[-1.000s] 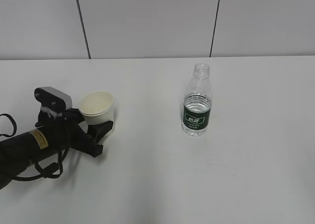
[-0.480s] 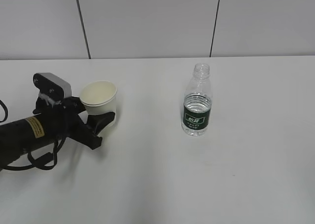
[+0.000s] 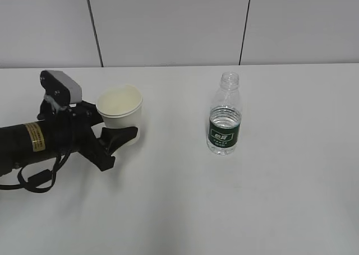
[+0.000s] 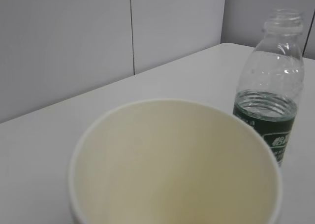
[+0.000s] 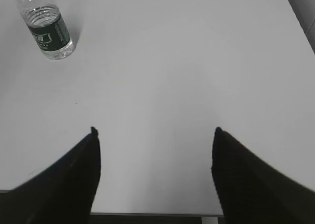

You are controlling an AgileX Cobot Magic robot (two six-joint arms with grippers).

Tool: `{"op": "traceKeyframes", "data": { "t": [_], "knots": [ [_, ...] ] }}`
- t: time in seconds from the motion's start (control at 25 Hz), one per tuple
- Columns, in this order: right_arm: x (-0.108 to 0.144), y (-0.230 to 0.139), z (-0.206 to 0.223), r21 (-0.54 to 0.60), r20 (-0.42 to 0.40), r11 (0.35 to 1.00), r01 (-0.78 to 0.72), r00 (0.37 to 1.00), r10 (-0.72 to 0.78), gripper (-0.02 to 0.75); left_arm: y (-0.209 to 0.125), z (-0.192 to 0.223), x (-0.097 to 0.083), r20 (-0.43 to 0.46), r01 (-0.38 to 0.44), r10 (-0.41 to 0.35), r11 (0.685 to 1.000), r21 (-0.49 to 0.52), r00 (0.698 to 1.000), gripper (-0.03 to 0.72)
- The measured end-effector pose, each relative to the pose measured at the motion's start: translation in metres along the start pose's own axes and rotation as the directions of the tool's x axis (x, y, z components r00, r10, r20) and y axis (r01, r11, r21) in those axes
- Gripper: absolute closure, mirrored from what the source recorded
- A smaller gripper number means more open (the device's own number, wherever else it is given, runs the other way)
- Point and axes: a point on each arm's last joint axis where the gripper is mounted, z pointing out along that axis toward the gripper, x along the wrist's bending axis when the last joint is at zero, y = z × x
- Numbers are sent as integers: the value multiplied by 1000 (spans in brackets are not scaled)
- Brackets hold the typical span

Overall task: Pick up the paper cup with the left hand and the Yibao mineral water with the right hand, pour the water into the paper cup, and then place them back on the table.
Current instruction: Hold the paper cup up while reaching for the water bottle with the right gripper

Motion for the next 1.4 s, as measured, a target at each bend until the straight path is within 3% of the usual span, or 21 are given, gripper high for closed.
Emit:
{"op": "traceKeyframes", "data": {
  "t": [0.2,0.44,0.84,1.4],
  "knots": [
    [0,0,0,0,0,1000,0,1000,0,188,1,0,-4,42,24,-24,1000,4,999,258],
    [0,0,0,0,0,1000,0,1000,0,188,-2,-1,-13,144,-13,8,999,35,989,258],
    [0,0,0,0,0,1000,0,1000,0,188,-4,-3,-24,259,-9,-5,999,54,966,262],
    [0,0,0,0,-2,1000,9,1000,-9,193,-3,-4,-24,268,-13,-1,999,49,963,270]
  ]
}}
